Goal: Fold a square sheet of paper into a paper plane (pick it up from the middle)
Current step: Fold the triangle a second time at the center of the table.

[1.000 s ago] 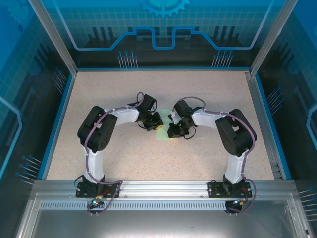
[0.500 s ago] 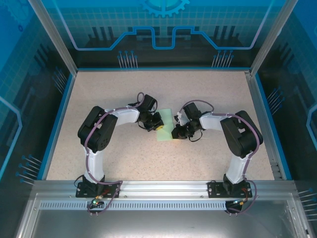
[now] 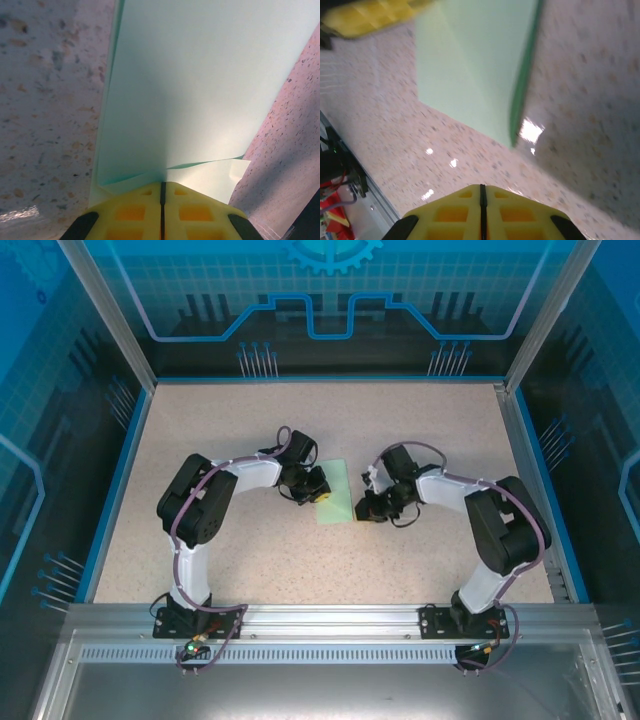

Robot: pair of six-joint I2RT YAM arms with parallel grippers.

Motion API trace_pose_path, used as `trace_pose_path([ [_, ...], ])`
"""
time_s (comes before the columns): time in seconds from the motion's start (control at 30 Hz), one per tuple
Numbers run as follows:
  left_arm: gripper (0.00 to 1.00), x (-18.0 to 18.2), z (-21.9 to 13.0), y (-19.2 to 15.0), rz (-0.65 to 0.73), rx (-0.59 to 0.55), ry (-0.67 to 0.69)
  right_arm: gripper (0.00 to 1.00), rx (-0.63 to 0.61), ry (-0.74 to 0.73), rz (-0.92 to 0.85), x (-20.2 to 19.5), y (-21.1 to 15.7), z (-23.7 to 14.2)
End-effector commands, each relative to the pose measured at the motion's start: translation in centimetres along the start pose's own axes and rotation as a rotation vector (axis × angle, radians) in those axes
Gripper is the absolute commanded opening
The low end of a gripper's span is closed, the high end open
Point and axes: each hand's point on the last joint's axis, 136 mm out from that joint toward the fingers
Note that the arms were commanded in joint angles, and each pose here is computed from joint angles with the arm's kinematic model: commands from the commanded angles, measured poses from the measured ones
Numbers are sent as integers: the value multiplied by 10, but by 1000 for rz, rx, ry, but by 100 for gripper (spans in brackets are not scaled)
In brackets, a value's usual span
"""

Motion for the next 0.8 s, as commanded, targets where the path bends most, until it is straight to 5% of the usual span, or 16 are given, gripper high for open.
trace_pose_path([
  [0.0, 8, 46, 18, -25, -65, 88, 151, 9, -35, -30, -29, 19, 16, 3],
  [0.33, 8, 44, 18, -24, -61, 90, 147, 7, -32, -87, -49, 30, 46, 41],
  [0.77, 8, 47, 18, -23, -72, 86, 165, 7, 28, -174, -34, -3, 28, 50],
])
Point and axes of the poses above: each hand's point on the last joint's axis, 136 mm out from that joint toward the fingers, its own z axis out along the fingers, its own x axis along the line the jaws close on, y = z × x, and after that the axes turned 15 degrees about z, right-handed
